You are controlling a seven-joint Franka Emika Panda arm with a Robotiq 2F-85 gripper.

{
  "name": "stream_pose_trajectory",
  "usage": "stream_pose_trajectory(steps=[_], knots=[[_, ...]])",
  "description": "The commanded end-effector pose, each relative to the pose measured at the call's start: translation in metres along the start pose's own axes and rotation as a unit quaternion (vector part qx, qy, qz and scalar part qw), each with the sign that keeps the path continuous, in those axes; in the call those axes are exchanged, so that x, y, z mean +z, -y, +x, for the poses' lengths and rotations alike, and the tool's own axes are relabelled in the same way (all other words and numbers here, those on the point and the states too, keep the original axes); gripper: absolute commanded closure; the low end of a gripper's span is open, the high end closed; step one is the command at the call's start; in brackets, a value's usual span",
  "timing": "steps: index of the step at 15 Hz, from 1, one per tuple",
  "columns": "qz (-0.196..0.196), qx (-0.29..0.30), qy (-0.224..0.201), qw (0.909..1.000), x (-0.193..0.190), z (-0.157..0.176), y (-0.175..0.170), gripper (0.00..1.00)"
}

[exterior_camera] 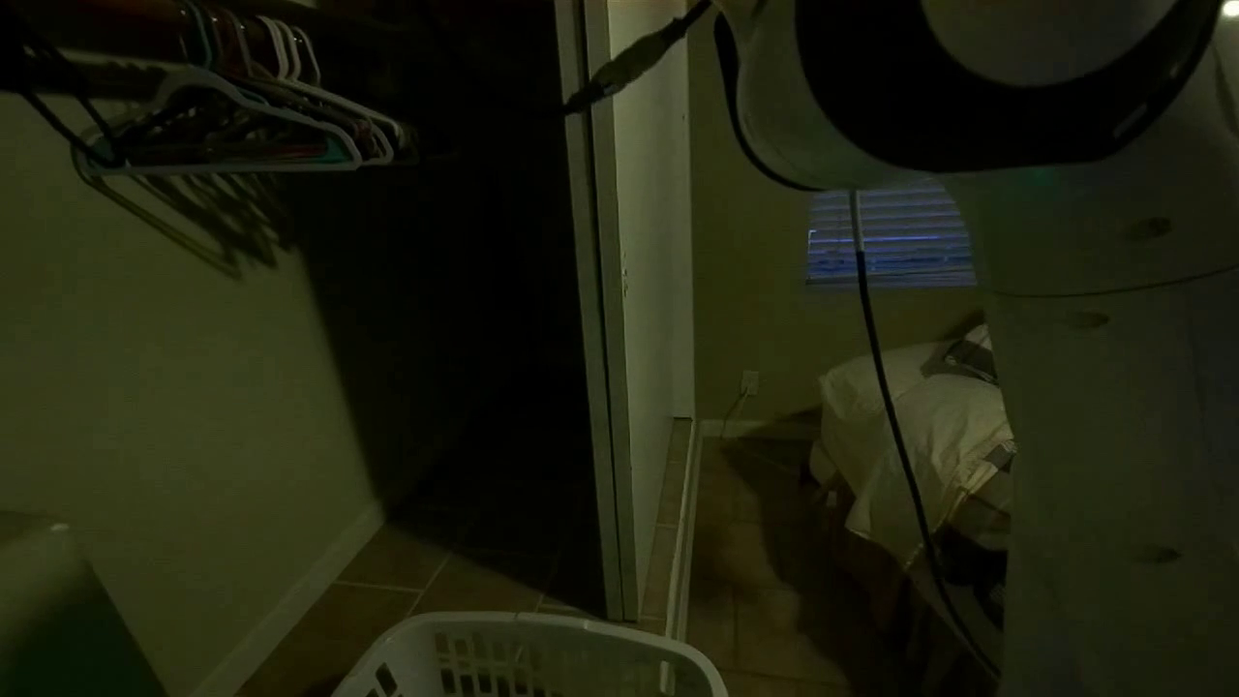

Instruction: Remove the black object from the top shelf and put it on the bottom shelf

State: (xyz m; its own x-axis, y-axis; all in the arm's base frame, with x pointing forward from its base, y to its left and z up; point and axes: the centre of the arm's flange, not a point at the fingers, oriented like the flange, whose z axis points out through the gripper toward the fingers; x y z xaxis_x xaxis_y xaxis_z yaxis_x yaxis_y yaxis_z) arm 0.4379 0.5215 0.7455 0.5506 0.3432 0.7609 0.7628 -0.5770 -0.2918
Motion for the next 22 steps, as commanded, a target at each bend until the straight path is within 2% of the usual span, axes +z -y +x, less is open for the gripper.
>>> stream_pose_trajectory(steps=[1, 5, 9, 17, 19, 22], knots=[[0.019, -0.014, -0.001, 0.9997, -0.018, -0.042, -0.010, 1.00], [0.041, -0.010, 0.026, 0.9988, -0.016, -0.062, -0.016, 1.00], [0.054, -0.022, 0.014, 0.9982, -0.020, -0.072, -0.019, 1.00], [0.076, -0.018, 0.050, 0.9957, -0.024, -0.103, -0.023, 1.00], [0.076, -0.015, 0.060, 0.9952, -0.023, -0.110, -0.025, 1.00], [0.057, -0.011, 0.057, 0.9967, -0.017, -0.115, -0.033, 1.00]])
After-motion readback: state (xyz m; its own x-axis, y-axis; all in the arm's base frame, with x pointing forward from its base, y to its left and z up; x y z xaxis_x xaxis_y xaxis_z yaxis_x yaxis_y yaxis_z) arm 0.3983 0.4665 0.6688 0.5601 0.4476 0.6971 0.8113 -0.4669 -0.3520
